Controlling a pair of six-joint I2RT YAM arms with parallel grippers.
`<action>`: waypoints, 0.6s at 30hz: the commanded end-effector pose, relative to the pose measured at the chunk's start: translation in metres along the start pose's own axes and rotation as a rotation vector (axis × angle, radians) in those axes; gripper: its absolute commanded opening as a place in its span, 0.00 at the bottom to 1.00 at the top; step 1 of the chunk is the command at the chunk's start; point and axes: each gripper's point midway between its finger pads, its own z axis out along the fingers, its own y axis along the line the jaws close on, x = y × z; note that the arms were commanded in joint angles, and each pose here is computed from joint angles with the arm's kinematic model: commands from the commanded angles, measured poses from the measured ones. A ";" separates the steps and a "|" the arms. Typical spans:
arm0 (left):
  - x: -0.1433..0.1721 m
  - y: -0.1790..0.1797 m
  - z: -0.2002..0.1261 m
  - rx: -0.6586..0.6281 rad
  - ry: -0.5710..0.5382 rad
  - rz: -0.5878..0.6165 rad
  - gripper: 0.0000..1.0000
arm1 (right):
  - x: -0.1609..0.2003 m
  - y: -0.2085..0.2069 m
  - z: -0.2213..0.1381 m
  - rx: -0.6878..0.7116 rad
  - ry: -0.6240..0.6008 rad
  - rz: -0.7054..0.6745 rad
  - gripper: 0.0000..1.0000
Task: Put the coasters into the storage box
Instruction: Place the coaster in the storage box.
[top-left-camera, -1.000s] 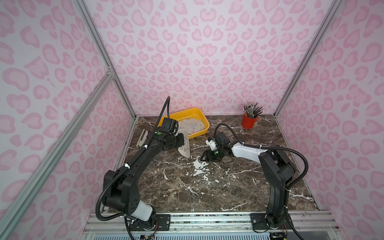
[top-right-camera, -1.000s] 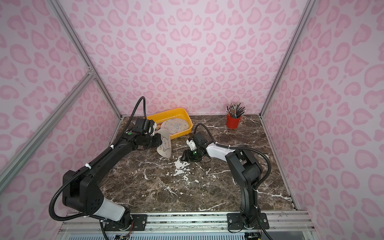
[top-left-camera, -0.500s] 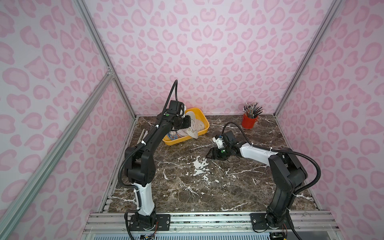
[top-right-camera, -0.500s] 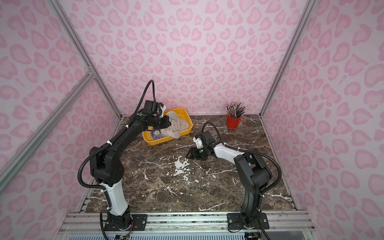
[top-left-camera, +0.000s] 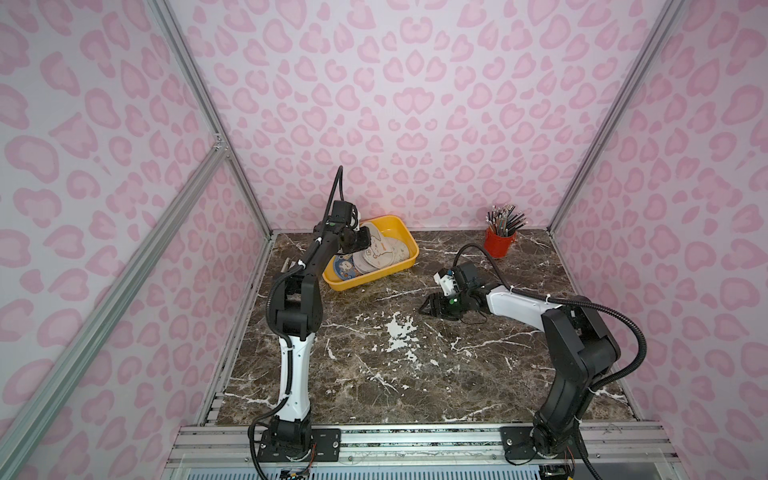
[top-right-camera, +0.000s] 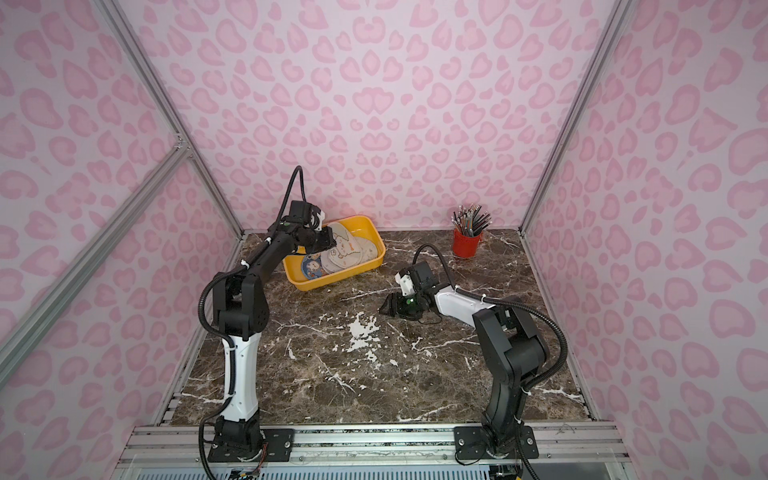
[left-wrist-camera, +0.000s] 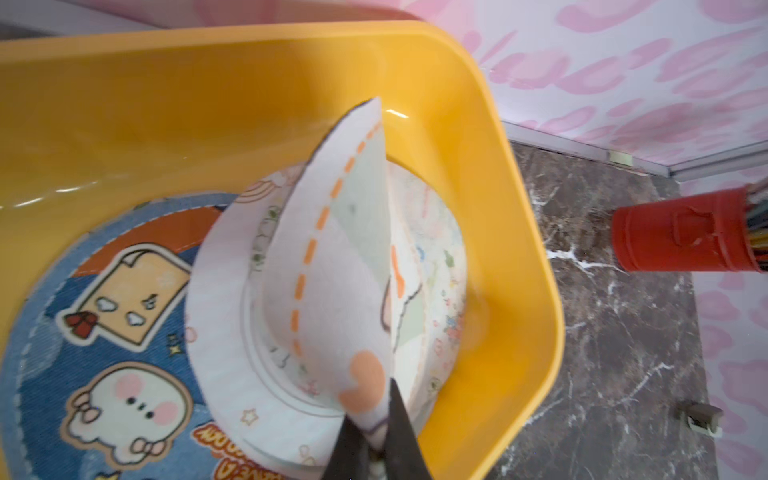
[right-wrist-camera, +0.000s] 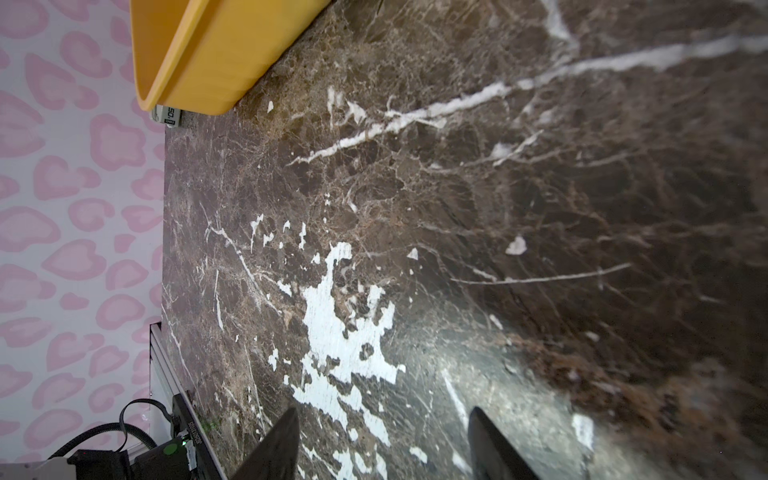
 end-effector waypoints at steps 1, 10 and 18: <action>-0.003 0.021 -0.003 -0.083 -0.011 0.002 0.19 | -0.002 0.000 -0.003 -0.004 -0.010 -0.008 0.65; 0.001 0.036 -0.028 -0.184 -0.045 0.004 0.71 | -0.009 -0.004 -0.018 0.009 -0.052 -0.019 0.67; 0.016 0.033 -0.063 -0.182 -0.100 0.024 0.84 | -0.035 -0.021 -0.043 0.088 -0.149 -0.085 0.74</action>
